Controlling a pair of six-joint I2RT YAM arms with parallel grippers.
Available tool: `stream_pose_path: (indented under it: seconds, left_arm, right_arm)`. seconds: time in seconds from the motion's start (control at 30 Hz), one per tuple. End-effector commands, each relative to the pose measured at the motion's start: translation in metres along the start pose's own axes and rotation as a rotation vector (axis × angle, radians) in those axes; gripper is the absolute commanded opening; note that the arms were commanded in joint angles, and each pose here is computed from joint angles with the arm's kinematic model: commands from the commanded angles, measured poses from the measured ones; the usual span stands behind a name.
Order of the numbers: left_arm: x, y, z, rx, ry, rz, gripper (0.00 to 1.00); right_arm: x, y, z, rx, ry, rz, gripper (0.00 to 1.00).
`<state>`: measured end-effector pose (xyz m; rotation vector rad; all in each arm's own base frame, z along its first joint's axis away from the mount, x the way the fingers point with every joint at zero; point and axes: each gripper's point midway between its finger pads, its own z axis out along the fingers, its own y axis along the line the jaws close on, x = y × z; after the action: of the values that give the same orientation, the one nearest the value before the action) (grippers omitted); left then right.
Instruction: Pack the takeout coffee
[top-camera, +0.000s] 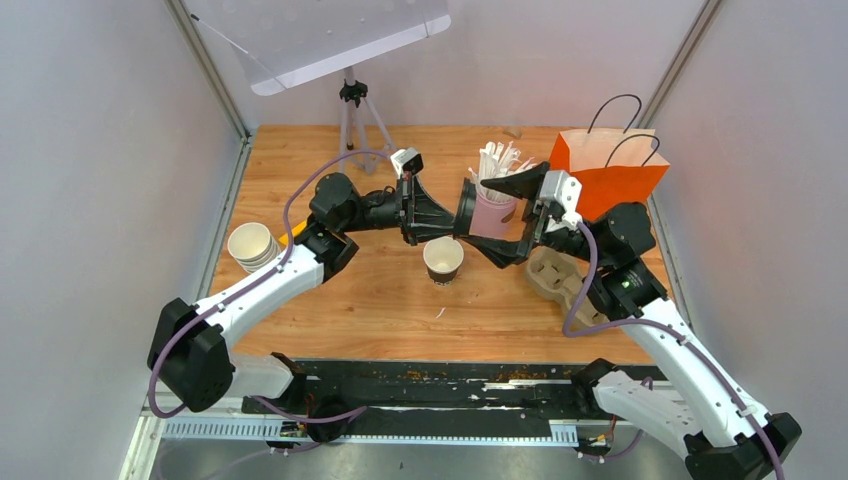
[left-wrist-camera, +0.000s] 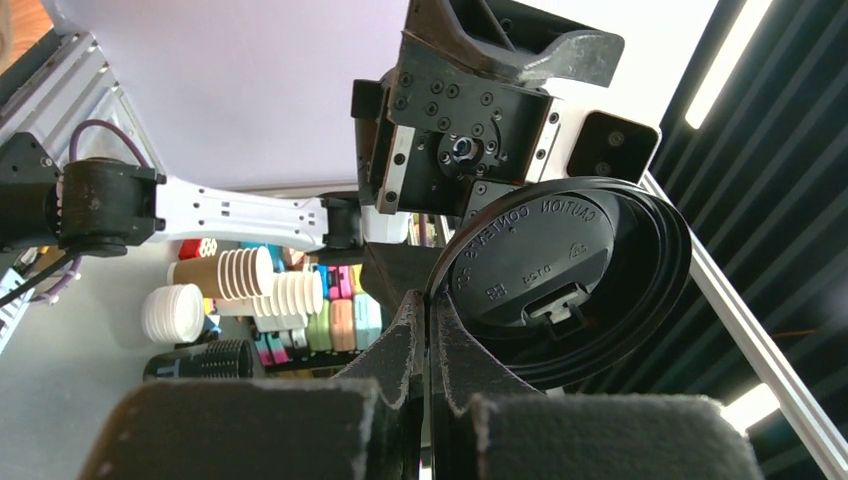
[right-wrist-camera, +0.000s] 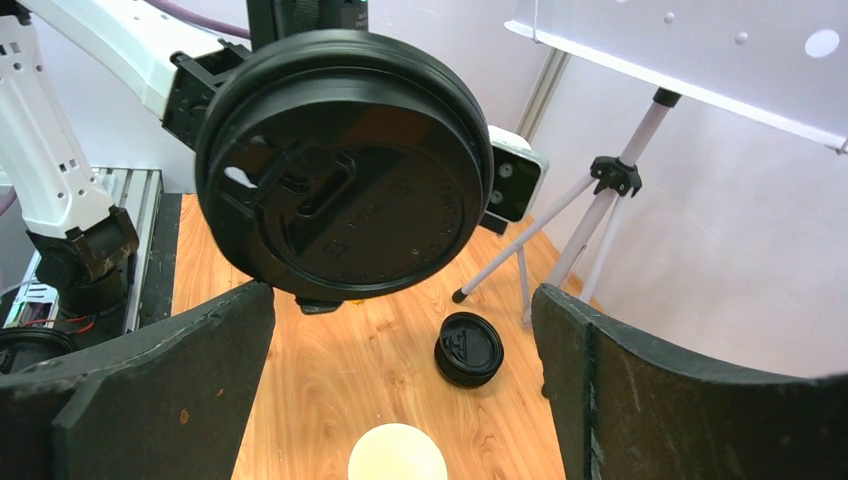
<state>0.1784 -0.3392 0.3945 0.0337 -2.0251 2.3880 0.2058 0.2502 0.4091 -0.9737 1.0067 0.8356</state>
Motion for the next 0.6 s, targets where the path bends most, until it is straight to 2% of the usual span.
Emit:
stream_pose_path:
  seconds: [0.0, 0.57]
  left_arm:
    - [0.007, -0.003, 0.002, 0.001, 0.039, 0.026, 0.00]
    - [0.010, 0.007, 0.000, -0.023, 0.050, 0.020, 0.00]
  right_arm:
    - [-0.046, 0.006, 0.003, -0.053, -0.093, -0.126, 1.00]
    - [-0.046, 0.018, 0.007, -0.126, -0.059, -0.137, 1.00]
